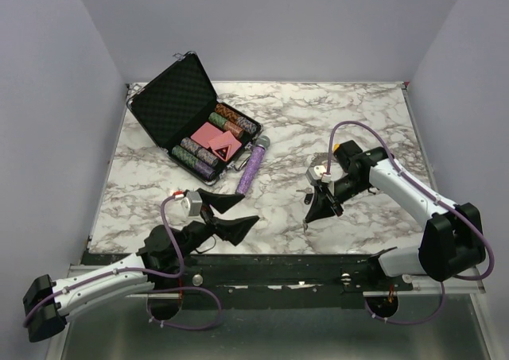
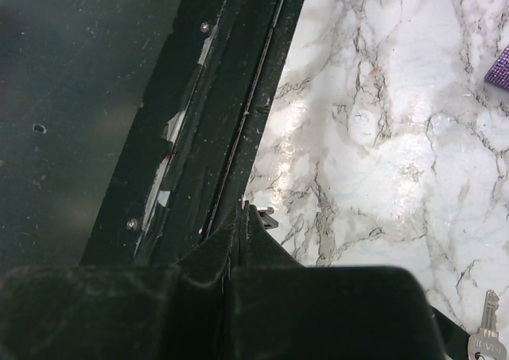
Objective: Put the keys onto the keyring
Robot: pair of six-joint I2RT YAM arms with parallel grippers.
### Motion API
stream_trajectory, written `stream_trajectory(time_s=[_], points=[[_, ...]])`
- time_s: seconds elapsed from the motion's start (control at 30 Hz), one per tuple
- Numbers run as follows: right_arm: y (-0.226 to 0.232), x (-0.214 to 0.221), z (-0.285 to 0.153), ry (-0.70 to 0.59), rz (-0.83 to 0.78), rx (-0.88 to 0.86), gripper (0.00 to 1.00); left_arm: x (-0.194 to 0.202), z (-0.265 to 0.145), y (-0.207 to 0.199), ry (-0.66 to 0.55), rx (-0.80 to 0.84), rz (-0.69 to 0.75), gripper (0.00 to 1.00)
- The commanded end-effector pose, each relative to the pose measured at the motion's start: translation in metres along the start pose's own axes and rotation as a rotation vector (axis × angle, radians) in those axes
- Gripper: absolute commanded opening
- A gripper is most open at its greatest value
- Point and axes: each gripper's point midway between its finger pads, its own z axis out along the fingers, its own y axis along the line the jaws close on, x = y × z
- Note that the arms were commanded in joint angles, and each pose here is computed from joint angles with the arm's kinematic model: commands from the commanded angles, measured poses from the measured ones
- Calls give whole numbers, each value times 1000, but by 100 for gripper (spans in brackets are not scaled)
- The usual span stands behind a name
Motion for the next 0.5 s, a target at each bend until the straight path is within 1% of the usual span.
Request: stream_trajectory(time_s=[0.0, 0.27, 0.47], points=[[1, -4, 4, -39, 6, -13, 1, 30, -12, 15, 63, -34, 6, 99], [0, -3, 4, -36, 10, -10, 1, 35, -13, 15, 88, -31, 19, 99], [0, -2, 4, -35, 15, -10, 1, 42, -14, 23, 109, -73, 0, 99]])
